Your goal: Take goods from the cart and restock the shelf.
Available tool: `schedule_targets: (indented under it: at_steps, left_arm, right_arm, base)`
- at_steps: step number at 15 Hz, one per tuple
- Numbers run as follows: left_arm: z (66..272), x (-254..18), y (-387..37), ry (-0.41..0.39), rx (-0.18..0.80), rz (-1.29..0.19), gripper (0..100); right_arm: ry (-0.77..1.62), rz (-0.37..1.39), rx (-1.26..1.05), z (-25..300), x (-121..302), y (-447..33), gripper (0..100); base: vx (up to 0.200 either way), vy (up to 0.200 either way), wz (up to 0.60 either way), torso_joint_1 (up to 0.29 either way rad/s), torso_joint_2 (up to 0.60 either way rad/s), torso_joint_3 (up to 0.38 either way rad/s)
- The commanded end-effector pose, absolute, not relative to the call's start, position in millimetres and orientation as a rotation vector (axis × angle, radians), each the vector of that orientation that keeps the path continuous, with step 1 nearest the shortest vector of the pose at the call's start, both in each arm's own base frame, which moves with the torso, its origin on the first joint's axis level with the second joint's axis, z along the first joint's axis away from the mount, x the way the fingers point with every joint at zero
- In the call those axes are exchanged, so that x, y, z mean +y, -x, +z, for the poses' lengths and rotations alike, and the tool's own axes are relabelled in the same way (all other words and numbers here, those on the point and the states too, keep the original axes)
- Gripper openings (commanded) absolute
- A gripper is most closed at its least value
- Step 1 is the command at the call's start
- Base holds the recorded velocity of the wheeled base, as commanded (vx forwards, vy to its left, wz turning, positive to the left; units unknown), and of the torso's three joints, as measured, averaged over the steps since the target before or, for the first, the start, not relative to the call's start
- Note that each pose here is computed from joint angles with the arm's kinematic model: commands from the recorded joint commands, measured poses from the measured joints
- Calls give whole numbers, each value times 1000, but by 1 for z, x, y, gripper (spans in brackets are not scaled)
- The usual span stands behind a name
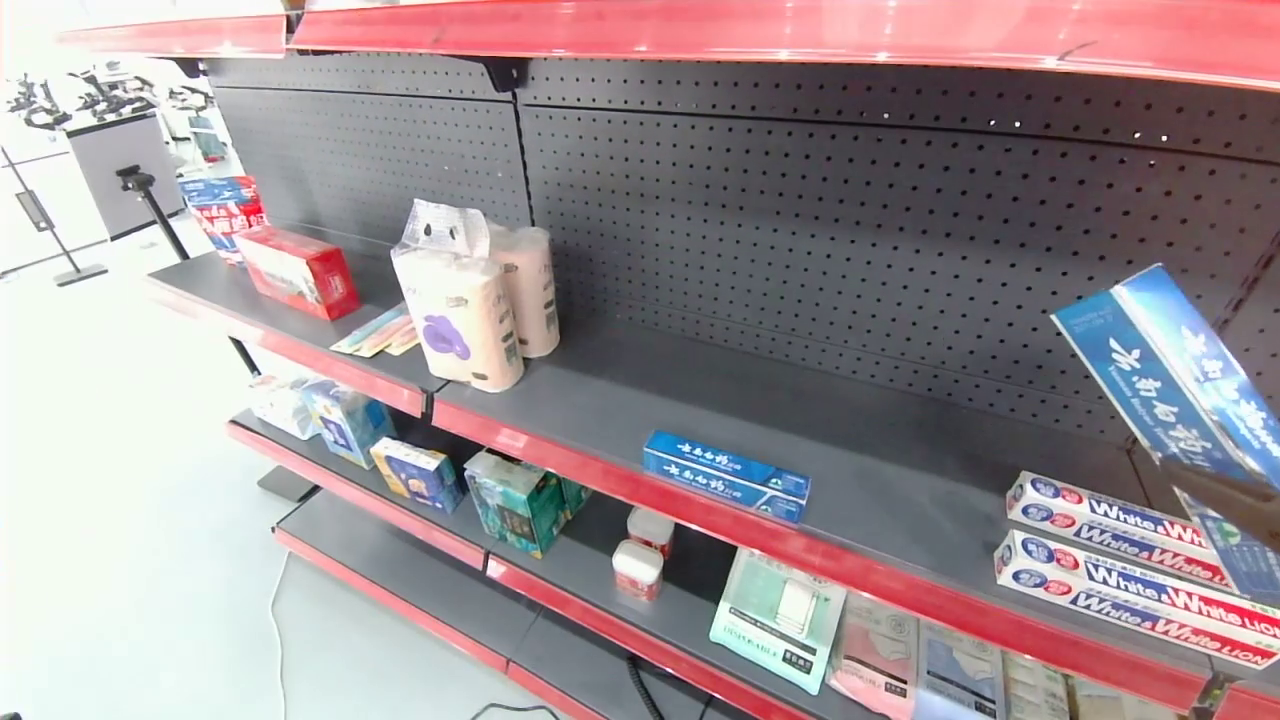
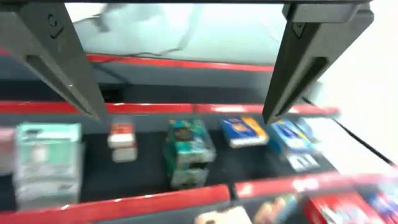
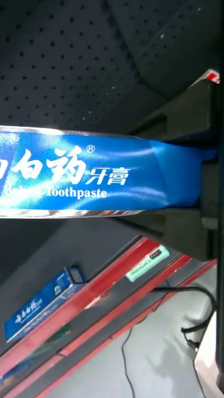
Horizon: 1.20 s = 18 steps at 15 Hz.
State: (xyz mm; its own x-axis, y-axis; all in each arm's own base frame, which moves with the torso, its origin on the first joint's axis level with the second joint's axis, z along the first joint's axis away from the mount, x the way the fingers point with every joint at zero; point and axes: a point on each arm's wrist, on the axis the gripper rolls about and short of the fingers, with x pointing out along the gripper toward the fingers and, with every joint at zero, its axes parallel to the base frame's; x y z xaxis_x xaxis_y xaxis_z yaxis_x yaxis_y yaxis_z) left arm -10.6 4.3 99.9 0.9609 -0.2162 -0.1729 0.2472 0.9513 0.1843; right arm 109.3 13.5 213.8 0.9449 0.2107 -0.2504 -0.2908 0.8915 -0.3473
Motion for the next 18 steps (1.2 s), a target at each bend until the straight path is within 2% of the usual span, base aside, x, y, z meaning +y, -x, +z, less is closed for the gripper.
schedule_targets:
  at_steps: [1,3,6,10,13,15,17,18]
  left_arm:
    - [93,6,18,-60,128,-229,100]
    - [88,8,21,-32,143,-166,100]
    - [88,8,21,-42,149,-142,100]
    - [88,8,22,-78,147,19,100]
    - [100,5,24,-18,106,-115,100]
    - [88,3,21,-15,154,-170,100]
    - [88,3,19,-16,179,-145,100]
    - [88,5,21,-31,152,-61,100]
  right_arm:
    - [391,298,240,212,18,-120,0]
    - [388,314,260,209,20,-124,0]
    - [384,313,264,208,20,-124,0]
    - [369,314,278,206,20,-125,0]
    - [369,314,281,205,20,-125,0]
    - [369,311,282,205,20,-125,0]
    - [369,310,282,205,20,-125,0]
    - [369,308,282,205,20,-125,0]
  base:
    - [0,0,0,0,0,0]
    - [0,0,0,0,0,0]
    - [0,0,0,0,0,0]
    - [0,0,0,0,0,0]
    - [0,0,0,0,0,0]
    - [0,0,0,0,0,0]
    - [0,0,0,0,0,0]
    - [0,0,0,0,0,0]
